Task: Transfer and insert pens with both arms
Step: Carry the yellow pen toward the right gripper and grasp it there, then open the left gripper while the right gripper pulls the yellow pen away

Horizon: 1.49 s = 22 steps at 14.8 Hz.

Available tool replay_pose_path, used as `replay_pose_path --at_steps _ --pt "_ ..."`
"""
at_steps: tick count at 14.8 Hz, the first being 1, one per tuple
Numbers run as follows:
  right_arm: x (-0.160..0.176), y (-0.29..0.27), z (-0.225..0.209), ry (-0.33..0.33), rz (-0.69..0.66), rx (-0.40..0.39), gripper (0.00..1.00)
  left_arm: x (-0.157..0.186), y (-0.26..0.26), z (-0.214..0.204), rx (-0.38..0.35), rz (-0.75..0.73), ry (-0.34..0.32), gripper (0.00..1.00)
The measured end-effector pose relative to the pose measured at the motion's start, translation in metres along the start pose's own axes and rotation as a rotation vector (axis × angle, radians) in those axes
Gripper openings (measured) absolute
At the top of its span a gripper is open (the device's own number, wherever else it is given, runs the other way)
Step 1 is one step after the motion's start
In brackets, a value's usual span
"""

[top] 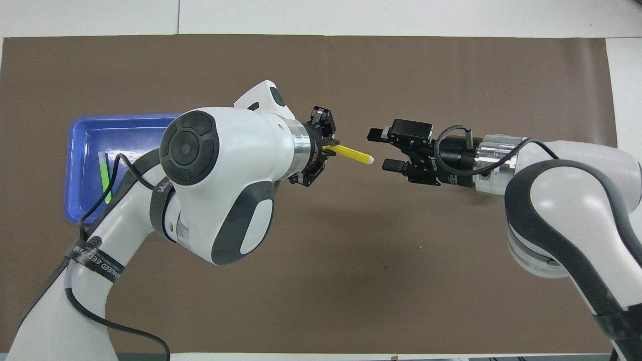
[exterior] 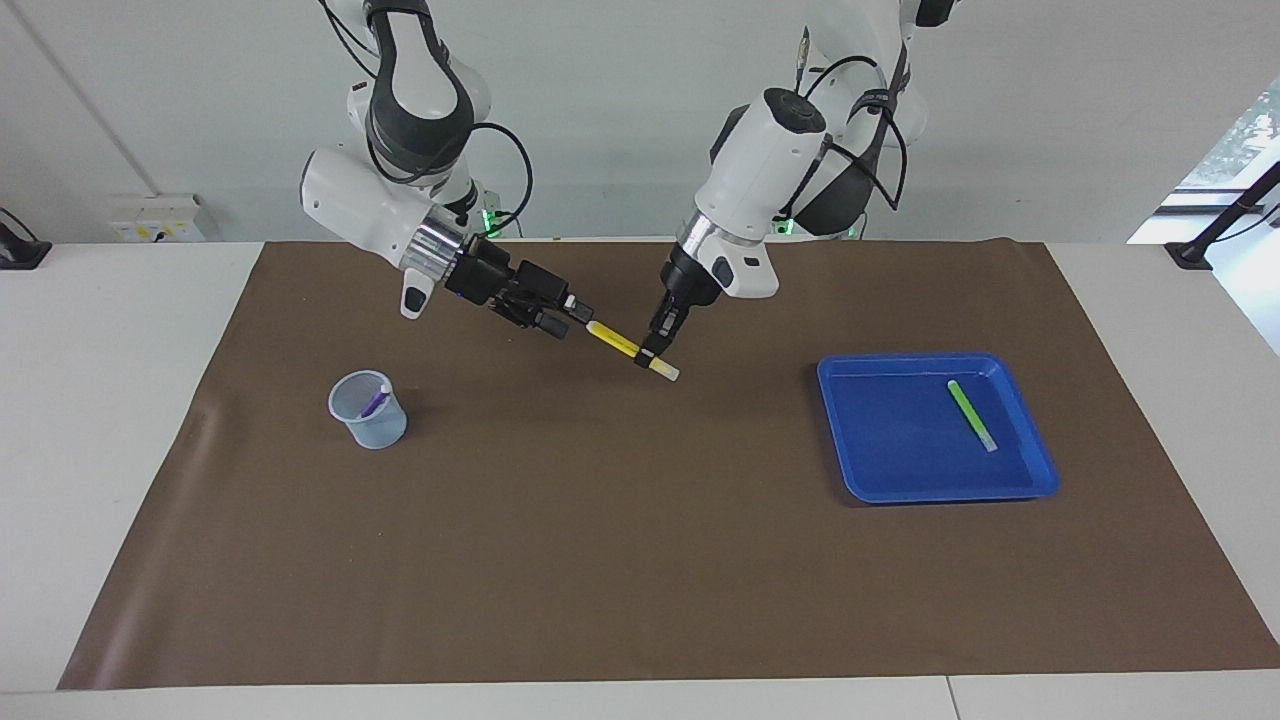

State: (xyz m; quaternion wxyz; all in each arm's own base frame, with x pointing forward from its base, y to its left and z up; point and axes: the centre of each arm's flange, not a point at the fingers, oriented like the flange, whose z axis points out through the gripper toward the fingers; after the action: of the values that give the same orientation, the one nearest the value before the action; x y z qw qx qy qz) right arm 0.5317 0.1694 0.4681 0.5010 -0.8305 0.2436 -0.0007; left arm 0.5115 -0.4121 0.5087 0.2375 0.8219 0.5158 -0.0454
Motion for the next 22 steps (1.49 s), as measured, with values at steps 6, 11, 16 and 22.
replay_pose_path --at_steps 6,11,16,22 --pt "-0.009 -0.003 0.011 0.011 -0.002 0.006 1.00 -0.007 0.003 -0.002 -0.046 -0.018 -0.008 0.17" --pt "-0.009 -0.002 0.011 0.010 -0.007 0.005 0.90 -0.008 0.003 0.001 -0.043 -0.018 -0.008 0.17" --pt "-0.009 -0.001 0.011 0.010 -0.009 0.003 0.50 -0.008 0.003 0.002 -0.044 -0.019 -0.007 0.17" --pt "-0.008 0.006 0.011 0.010 0.000 -0.002 0.21 -0.006 0.004 0.001 -0.048 -0.023 -0.006 0.17"
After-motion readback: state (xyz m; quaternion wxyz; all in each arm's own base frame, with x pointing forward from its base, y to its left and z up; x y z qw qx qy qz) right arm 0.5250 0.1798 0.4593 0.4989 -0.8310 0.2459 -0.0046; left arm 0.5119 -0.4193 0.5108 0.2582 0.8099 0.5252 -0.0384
